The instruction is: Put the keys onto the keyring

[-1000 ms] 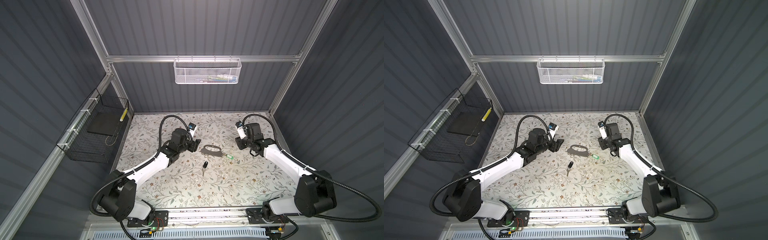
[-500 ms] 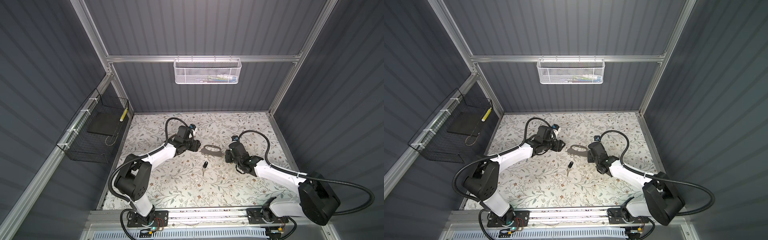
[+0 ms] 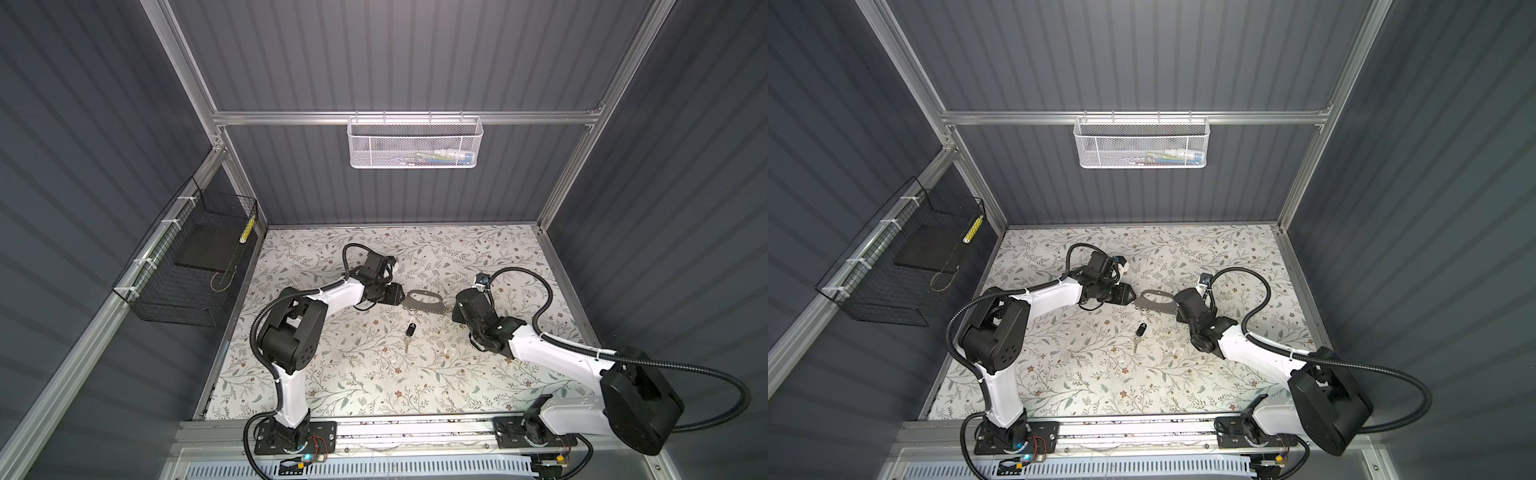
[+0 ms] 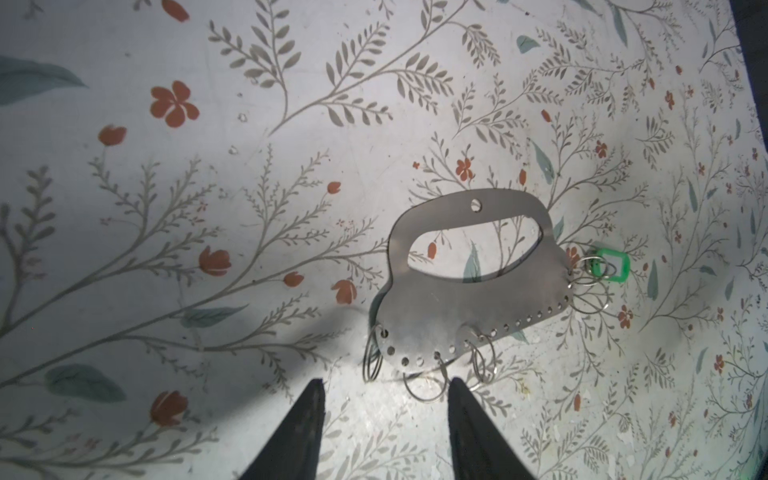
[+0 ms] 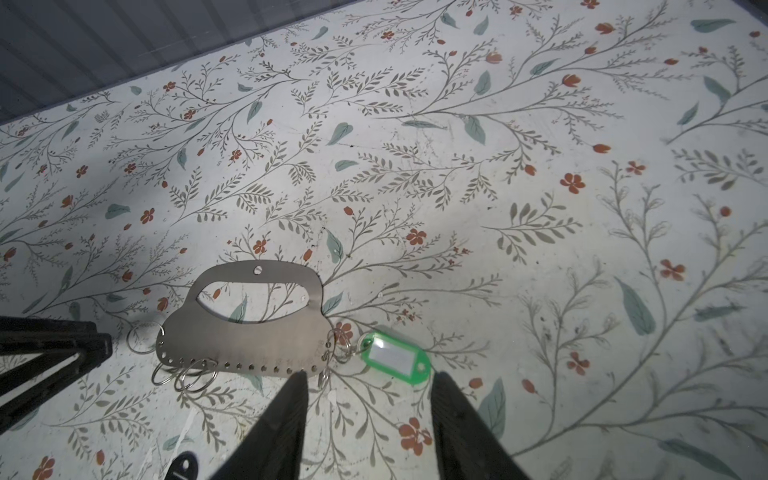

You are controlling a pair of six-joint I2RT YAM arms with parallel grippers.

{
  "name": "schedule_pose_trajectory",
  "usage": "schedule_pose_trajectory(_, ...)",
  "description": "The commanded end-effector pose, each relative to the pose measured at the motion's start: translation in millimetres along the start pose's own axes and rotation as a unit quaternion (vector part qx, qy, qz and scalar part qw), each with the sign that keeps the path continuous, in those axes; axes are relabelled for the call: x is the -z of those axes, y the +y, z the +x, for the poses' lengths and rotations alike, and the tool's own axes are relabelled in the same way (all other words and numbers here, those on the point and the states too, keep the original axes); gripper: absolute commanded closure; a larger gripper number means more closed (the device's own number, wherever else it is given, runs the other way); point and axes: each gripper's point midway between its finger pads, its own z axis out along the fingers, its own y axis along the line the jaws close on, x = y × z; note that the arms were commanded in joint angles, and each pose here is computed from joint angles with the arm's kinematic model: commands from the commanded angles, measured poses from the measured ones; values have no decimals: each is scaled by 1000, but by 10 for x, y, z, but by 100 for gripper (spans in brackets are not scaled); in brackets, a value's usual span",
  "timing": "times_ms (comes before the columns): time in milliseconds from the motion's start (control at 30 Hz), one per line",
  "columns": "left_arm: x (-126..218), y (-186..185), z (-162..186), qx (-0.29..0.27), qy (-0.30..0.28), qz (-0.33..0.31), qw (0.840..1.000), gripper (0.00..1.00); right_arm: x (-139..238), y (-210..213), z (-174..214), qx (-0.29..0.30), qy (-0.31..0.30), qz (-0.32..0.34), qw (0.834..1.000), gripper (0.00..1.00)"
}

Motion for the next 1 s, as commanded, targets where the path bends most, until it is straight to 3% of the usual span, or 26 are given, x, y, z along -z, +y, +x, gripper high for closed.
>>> schedule_pose_trajectory(0,-29,14,-49,17,8,0,1000,54,-42,58,-29,-7,-4,-12,1000,54)
schedule_pose_trajectory(767,-266,74,-43,20,36,-2,999,84,-188,160,11,8,32,-19,999,72)
schedule_pose_trajectory(967,-272,68,-17,16,42,0,999,83,-208,170,14,8,37,-19,999,73)
